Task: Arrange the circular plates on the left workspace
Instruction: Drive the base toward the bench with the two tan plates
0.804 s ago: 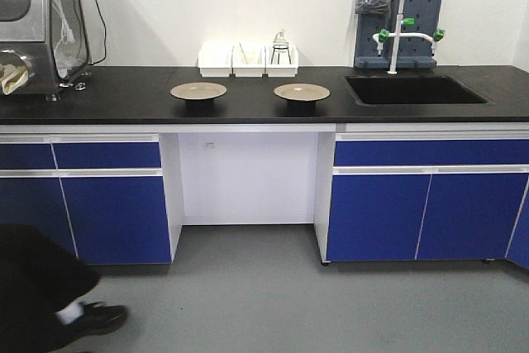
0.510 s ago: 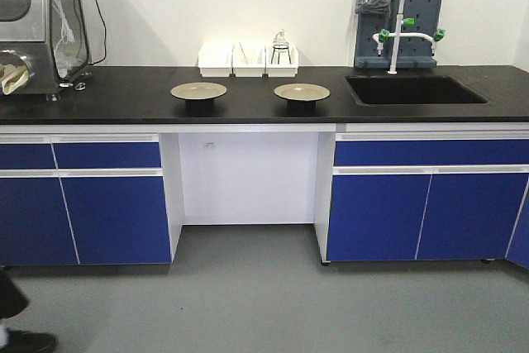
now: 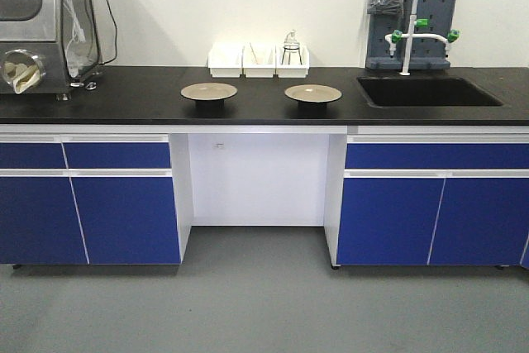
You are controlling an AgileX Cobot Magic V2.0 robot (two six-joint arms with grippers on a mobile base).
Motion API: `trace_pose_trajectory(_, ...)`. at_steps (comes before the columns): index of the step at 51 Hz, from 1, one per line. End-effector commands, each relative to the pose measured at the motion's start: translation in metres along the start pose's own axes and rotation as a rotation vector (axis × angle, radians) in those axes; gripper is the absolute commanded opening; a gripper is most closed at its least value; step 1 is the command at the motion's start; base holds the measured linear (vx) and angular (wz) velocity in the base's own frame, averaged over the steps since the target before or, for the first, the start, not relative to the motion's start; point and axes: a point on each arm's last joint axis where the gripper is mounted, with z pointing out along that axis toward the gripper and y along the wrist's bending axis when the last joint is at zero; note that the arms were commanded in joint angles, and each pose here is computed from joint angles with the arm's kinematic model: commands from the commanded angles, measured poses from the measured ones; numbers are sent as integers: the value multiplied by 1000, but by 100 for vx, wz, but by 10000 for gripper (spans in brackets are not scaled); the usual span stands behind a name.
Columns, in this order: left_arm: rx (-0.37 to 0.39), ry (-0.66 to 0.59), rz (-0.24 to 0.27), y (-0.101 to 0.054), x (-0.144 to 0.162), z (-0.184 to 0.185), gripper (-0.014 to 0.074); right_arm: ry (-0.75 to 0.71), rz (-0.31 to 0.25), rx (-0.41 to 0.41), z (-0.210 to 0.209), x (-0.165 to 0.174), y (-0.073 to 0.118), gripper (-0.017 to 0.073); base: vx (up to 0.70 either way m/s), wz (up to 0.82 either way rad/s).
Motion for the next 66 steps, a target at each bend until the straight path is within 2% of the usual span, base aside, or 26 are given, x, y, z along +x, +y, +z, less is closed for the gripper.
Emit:
trace_pose_trajectory(1, -8, -76, -12, 1, -2, 0, 0, -70, -10, 6, 0, -1, 0, -1, 11, 9)
trace_pose_trajectory(29, -8, -76, -12, 1, -2, 0, 0, -70, -10, 6, 0, -1, 0, -1, 21, 5)
trace_pose_trajectory(66, -8, -76, -12, 1, -2, 0, 0, -70, -10, 6, 0, -1, 0, -1, 43, 0)
